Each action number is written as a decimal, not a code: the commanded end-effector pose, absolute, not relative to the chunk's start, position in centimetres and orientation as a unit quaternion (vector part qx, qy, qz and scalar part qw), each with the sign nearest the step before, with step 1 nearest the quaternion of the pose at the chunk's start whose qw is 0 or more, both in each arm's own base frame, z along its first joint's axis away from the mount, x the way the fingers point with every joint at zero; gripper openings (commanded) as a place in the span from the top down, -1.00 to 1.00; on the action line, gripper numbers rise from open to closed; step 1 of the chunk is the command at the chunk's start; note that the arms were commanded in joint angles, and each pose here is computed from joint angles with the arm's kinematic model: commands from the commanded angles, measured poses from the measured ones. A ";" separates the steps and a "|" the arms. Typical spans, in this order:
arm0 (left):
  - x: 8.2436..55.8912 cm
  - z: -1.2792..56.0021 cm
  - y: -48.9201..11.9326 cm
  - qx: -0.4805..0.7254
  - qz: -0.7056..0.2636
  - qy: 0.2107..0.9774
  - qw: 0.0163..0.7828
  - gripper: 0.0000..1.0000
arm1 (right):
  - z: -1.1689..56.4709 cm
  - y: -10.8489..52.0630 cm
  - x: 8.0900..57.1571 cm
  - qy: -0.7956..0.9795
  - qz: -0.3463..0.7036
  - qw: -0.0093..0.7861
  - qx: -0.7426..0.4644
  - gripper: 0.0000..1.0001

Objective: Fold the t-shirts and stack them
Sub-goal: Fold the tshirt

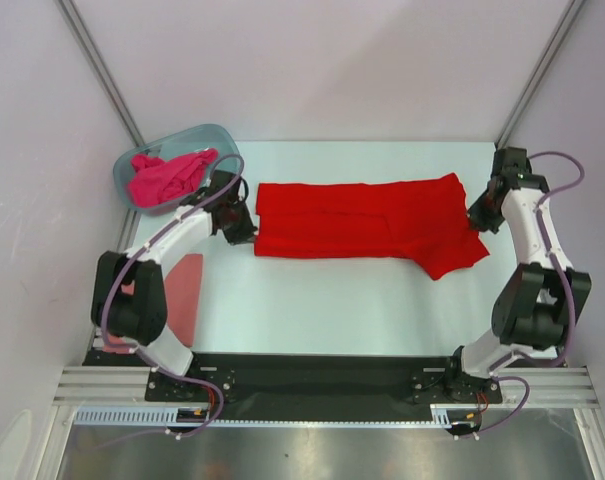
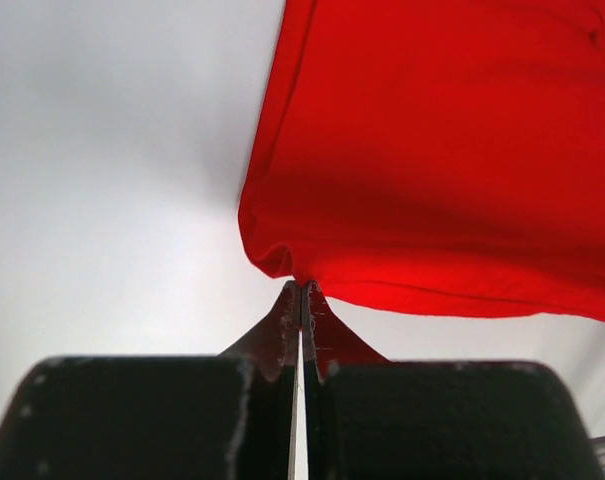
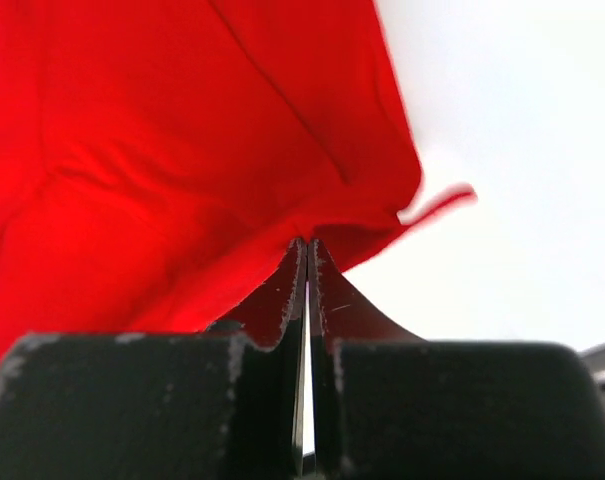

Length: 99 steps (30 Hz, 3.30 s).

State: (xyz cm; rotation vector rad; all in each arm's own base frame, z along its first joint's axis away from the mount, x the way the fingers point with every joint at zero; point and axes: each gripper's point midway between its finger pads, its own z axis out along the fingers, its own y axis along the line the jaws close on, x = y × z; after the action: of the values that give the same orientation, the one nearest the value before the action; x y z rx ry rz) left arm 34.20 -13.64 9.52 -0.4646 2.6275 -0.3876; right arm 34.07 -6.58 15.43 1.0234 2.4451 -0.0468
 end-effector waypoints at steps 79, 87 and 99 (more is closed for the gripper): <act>48.5 13.2 -13.6 -0.122 -0.133 0.933 0.311 -0.05 | 11.7 -4.3 55.0 0.900 0.143 0.265 0.316 0.97; 44.1 8.8 -20.9 -0.058 -0.218 0.944 0.243 0.20 | 10.9 -4.6 55.6 0.893 0.152 0.264 0.332 0.95; 41.6 3.1 -18.6 -0.078 -0.177 0.964 0.180 0.24 | 9.1 -3.9 57.2 0.887 0.173 0.263 0.338 0.95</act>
State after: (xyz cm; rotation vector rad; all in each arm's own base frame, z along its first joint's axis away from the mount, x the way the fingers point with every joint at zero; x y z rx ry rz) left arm 41.43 -19.08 3.21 -0.2220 2.7347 -0.5104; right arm 55.05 -3.96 7.02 0.9408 2.4822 0.4283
